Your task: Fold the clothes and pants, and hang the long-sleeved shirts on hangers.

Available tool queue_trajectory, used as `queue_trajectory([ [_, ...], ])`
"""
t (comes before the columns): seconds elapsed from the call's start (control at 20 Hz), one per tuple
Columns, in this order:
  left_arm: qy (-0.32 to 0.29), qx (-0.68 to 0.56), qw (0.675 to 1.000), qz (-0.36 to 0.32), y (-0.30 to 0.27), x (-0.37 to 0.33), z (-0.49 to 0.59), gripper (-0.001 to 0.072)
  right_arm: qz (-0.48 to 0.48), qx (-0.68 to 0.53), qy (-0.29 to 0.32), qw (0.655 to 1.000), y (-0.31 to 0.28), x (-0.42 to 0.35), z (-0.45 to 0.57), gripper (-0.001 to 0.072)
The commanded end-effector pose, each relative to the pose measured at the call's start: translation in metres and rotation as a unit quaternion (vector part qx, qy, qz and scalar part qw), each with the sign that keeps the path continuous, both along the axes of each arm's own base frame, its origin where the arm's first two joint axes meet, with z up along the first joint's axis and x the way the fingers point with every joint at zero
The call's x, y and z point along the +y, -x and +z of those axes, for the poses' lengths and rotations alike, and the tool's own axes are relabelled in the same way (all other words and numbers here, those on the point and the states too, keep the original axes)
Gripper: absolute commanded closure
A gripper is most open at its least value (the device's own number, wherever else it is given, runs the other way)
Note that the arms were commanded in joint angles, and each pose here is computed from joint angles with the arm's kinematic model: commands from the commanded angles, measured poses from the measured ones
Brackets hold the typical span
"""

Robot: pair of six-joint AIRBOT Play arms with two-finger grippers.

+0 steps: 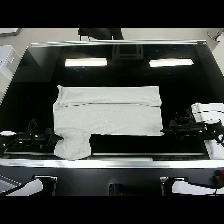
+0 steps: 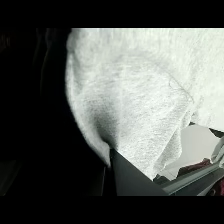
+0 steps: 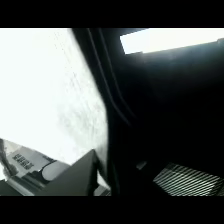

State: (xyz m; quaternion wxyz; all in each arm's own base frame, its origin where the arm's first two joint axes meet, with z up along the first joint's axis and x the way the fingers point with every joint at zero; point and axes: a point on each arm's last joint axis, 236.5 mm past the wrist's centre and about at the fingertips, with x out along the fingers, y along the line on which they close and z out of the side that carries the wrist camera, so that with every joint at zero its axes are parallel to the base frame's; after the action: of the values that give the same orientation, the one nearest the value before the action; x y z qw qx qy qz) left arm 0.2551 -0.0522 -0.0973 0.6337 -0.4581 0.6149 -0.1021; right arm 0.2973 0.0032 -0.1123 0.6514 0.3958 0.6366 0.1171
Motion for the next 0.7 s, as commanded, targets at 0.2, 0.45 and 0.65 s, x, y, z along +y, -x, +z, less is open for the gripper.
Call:
queue_trajectory([
  [0.2, 0.010, -0.012, 1.000, 0.013, -0.010, -0.001, 0.007, 0.0690, 0.000, -0.033, -0.050, 0.998, -0.011, 0.017, 0.020, 0.0675],
  [0.45, -0.011, -0.095, 0.995, -0.003, -0.066, 0.004, 0.050, 0.0691, 0.056, -0.092, -0.035, 0.994, -0.030, 0.054, 0.058, 0.0677],
  [0.65, -0.072, -0.198, 0.978, 0.010, -0.143, 0.018, 0.111, 0.0692, 0.041, -0.167, 0.103, 0.980, -0.104, 0.044, 0.104, 0.0678],
])
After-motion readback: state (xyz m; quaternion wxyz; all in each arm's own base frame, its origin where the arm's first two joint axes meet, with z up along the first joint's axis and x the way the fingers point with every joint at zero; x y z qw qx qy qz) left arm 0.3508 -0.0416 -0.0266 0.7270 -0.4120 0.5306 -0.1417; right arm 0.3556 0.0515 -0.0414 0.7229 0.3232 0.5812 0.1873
